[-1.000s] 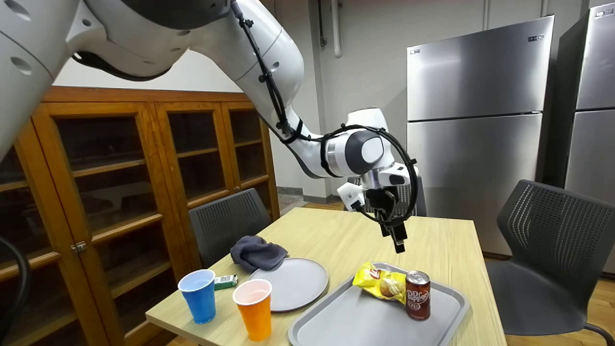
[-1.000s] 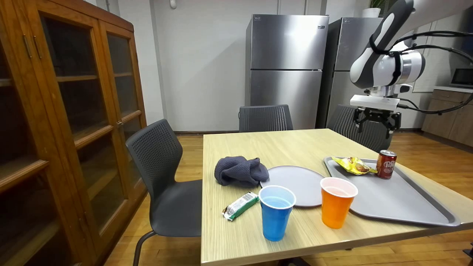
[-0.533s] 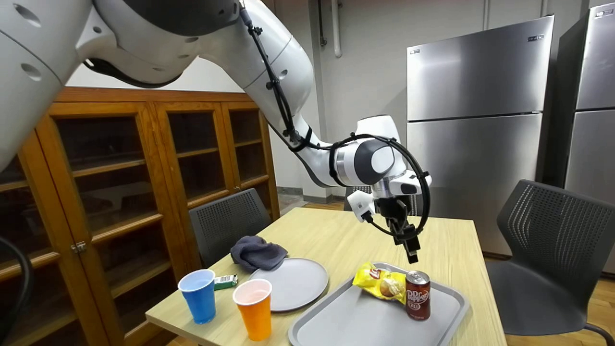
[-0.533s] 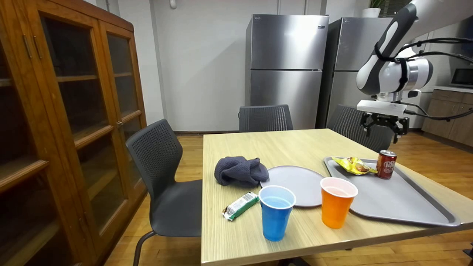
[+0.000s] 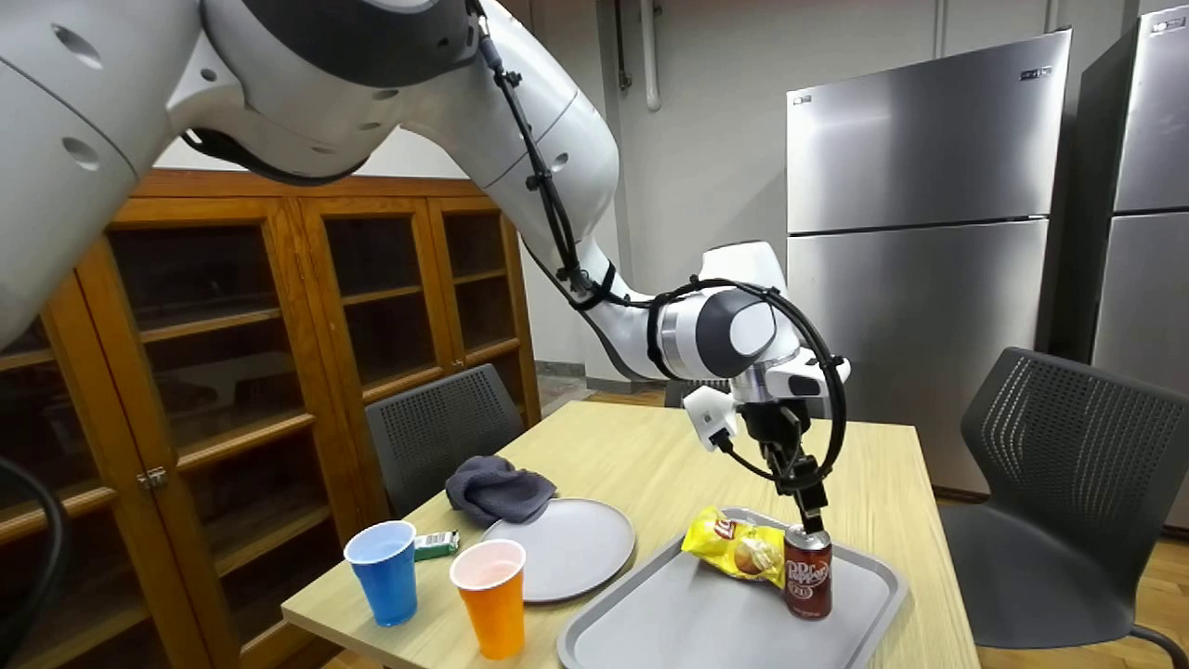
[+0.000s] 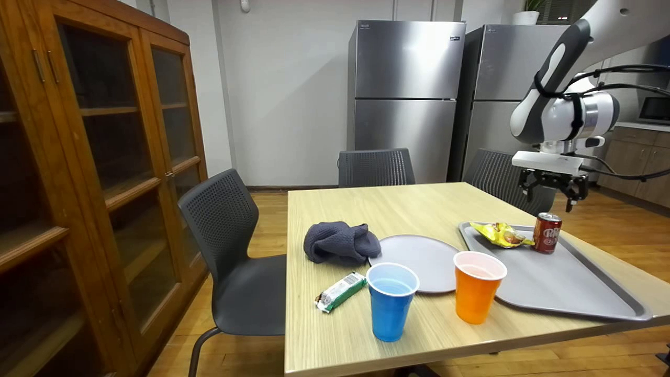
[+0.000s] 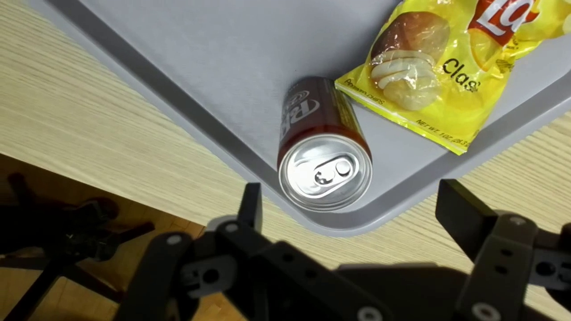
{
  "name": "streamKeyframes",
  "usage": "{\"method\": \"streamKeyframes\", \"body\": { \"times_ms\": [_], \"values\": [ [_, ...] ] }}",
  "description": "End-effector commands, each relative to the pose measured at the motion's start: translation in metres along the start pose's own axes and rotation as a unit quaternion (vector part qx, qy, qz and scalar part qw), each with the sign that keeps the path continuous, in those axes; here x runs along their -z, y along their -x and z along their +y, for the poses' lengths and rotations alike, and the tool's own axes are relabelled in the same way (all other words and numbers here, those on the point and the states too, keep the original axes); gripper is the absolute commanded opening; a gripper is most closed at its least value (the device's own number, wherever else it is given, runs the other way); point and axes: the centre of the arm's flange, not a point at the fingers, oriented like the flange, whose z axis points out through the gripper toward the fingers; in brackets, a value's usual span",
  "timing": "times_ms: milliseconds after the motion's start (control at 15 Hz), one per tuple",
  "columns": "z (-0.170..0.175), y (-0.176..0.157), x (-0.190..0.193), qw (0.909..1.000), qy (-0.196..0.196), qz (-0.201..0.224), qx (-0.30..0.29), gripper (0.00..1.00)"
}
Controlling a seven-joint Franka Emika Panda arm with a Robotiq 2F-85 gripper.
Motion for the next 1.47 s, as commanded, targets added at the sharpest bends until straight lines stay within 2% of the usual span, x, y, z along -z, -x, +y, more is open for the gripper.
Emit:
{"method": "streamKeyframes", "body": {
  "times_ms": [0,1133,1400],
  "values": [
    [0.0,-0.001,-0.007,0.9999,0.003,-0.003,-0.015,1.0],
    [-0.014,-0.006,-0.04,0.9994,0.021,0.0,-0.029,1.0],
    [-0.008,0.001,-0.043,0.9996,0.022,0.0,-0.016,1.0]
  ]
}}
